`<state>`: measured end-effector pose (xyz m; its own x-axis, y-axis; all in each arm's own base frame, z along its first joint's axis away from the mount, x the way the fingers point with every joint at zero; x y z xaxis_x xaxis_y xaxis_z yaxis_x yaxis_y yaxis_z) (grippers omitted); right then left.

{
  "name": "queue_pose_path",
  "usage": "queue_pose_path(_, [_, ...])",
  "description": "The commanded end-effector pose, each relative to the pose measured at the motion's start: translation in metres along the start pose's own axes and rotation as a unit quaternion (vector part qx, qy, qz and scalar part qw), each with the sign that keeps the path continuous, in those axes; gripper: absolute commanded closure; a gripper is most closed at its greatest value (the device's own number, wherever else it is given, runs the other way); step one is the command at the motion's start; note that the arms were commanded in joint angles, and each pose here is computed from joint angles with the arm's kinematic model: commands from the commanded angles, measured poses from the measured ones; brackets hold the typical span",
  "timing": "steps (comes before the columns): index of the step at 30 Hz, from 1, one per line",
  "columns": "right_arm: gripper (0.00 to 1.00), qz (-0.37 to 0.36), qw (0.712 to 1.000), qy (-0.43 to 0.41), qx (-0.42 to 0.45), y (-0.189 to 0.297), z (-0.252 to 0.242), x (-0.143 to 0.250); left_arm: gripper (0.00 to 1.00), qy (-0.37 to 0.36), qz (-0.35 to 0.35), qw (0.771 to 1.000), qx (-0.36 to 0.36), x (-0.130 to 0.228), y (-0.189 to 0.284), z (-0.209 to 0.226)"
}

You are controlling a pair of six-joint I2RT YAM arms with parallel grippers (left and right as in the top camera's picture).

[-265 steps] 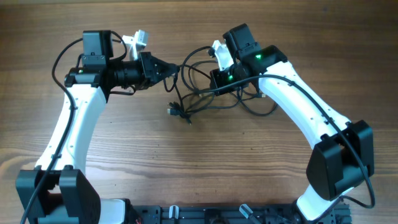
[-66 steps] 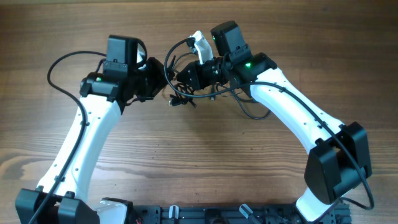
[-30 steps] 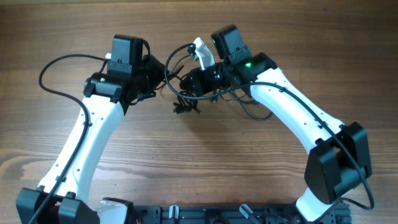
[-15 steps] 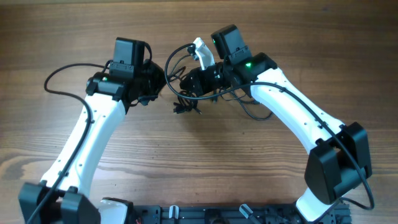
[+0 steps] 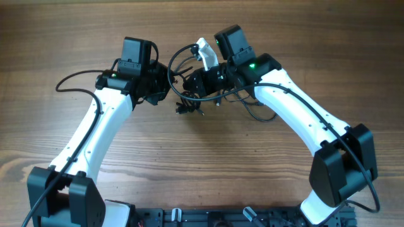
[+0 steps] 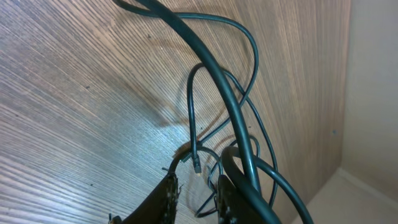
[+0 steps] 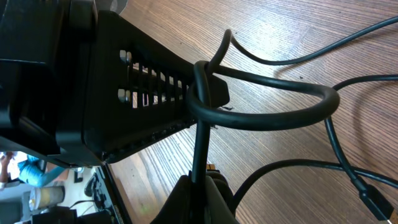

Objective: Untangle cables

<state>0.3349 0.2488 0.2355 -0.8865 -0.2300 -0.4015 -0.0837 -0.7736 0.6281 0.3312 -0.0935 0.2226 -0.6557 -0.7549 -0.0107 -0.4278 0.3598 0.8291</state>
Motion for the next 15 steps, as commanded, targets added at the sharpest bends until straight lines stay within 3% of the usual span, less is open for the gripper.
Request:
queue_pose_path(1, [0.96,-0.013,1.000,0.017,-0.003,0.012,0.010,-0.001,0.73,0.021,-0.033,0.999,-0.031,-0.011,0.001,0.011])
queue_pose_path(4, [0.96,-0.013,1.000,0.017,-0.003,0.012,0.010,-0.001,0.64,0.032,-0.060,0.996,-0.064,-0.018,0.003,0.021])
queue_pose_path(7, [0.96,-0.013,1.000,0.017,-0.003,0.012,0.010,-0.001,0.60,0.034,-0.061,0.996,-0.062,-0.019,0.003,0.021])
queue_pose_path(11, [0.96,-0.013,1.000,0.017,-0.003,0.012,0.010,-0.001,0.48,0.041,-0.055,0.996,-0.053,-0.017,0.002,0.019])
queue_pose_path(15, [0.96,-0.013,1.000,0.017,-0.003,0.012,0.010,-0.001,0.51,0.028,-0.015,0.998,-0.053,-0.009,0.000,0.019])
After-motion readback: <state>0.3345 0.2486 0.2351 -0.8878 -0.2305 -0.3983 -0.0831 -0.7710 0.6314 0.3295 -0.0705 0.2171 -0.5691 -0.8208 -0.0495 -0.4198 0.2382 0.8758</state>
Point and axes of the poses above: each gripper's point midway between its finger pads, its own y axis back along the fingers, its own z axis along the line the jaws close on, x = y × z, the point moved 10 cm from there along y, back along the fingers, and after that the axes turned 6 degrees about -y, right-handed, at the moved point
